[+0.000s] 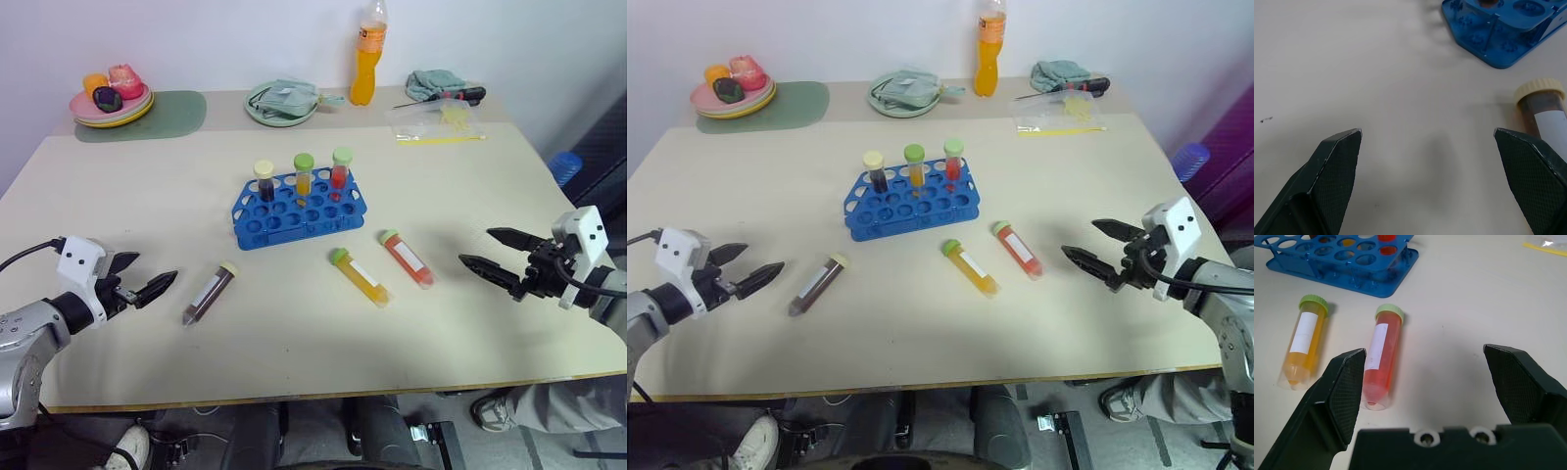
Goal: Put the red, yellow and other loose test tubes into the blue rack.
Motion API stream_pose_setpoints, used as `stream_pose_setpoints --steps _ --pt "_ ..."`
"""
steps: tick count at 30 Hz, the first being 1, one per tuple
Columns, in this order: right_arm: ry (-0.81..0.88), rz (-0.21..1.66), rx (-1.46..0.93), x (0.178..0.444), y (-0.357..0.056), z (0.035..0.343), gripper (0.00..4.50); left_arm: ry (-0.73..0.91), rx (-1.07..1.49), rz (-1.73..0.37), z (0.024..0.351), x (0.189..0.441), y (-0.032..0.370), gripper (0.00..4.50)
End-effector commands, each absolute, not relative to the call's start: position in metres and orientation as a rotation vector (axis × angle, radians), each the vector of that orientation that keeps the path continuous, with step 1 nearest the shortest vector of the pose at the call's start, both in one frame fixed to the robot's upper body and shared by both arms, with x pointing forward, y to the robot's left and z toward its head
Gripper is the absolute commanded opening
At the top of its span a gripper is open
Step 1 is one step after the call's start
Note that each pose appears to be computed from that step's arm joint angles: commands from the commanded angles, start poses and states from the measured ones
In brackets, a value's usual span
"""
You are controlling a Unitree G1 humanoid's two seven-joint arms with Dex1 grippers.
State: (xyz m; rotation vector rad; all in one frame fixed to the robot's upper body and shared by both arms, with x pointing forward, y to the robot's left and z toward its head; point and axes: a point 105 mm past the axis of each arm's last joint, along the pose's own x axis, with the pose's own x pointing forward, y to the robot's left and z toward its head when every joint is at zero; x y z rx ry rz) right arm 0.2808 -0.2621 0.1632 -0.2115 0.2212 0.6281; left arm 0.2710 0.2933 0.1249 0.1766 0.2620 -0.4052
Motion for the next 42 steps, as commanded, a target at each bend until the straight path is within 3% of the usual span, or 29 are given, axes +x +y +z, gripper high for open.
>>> stream_pose_setpoints --steps 1,18,26,29,31,34,42 --pt "0.186 0.641 -0.235 0.282 -0.259 0.174 4.26 0.221 0.203 -0.39 0.137 0.27 0.294 4.46" --pt "0.183 0.642 -0.153 0.282 -0.235 0.166 4.26 0.164 0.162 -0.427 0.139 0.283 0.275 4.46" --pt "0.158 0.617 -0.122 0.286 -0.21 0.184 4.26 0.131 0.151 -0.605 0.148 0.291 0.234 4.46" --pt "0.245 0.612 -0.249 0.293 -0.197 0.185 4.26 0.121 0.146 -0.778 0.156 0.283 0.198 4.46" --pt "0.394 0.597 -0.29 0.297 -0.19 0.178 4.26 0.119 0.153 -0.927 0.158 0.269 0.168 4.46" --pt "0.569 0.551 -0.178 0.308 -0.178 0.174 4.26 0.143 0.226 -1.09 0.151 0.249 0.137 4.46" --pt "0.775 0.46 -0.237 0.335 -0.162 0.159 4.26 0.145 0.233 -1.153 0.143 0.243 0.119 4.46"
